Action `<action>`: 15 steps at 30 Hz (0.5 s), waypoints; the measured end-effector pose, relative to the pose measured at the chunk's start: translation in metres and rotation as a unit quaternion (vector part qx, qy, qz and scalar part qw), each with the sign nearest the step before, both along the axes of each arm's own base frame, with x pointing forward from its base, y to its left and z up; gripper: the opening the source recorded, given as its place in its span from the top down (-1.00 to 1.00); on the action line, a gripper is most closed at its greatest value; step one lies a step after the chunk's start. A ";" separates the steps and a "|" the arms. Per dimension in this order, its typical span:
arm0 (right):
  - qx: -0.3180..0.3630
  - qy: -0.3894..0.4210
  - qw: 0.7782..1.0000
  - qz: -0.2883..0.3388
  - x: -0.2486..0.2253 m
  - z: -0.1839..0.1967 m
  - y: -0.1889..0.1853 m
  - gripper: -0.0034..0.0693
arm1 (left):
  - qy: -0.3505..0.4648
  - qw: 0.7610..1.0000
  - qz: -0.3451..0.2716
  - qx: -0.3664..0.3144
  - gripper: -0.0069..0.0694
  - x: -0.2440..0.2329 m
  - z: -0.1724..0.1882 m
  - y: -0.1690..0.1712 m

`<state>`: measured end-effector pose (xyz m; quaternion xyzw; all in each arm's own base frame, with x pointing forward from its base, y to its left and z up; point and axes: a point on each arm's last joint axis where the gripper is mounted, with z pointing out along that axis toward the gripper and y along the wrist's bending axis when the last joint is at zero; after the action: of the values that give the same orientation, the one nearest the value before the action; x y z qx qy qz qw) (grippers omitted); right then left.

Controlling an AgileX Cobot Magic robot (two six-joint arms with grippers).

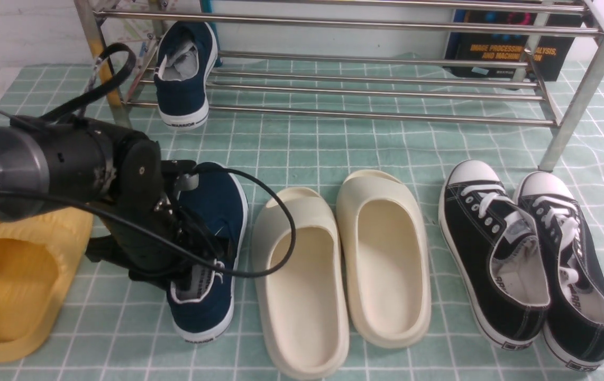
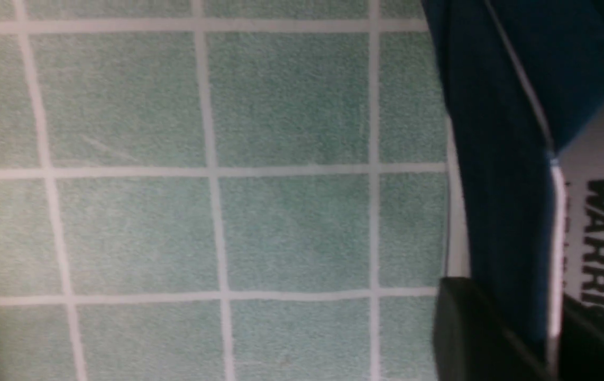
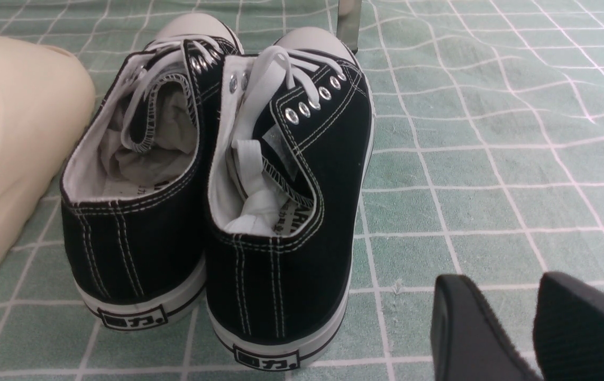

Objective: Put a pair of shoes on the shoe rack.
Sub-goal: Use the left arm to grab the shoe closest to it, then use the left arm to put a shoe into the shoe rack

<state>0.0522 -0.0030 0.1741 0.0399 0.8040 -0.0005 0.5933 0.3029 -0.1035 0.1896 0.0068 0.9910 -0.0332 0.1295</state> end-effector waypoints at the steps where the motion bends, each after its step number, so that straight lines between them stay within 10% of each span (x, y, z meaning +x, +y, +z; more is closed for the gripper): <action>1: 0.000 0.000 1.000 0.000 0.000 0.000 0.000 0.25 | 0.000 1.000 0.000 0.000 0.69 0.000 0.001 0.000; 15: 0.000 0.000 1.000 0.000 0.000 0.000 0.000 0.25 | -0.106 0.994 -0.021 -0.034 0.84 0.056 0.111 -0.020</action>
<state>0.0522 -0.0030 0.1741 0.0399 0.8040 -0.0005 0.5933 0.3588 -0.1240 0.3003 0.0270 0.9697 -0.0686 0.2331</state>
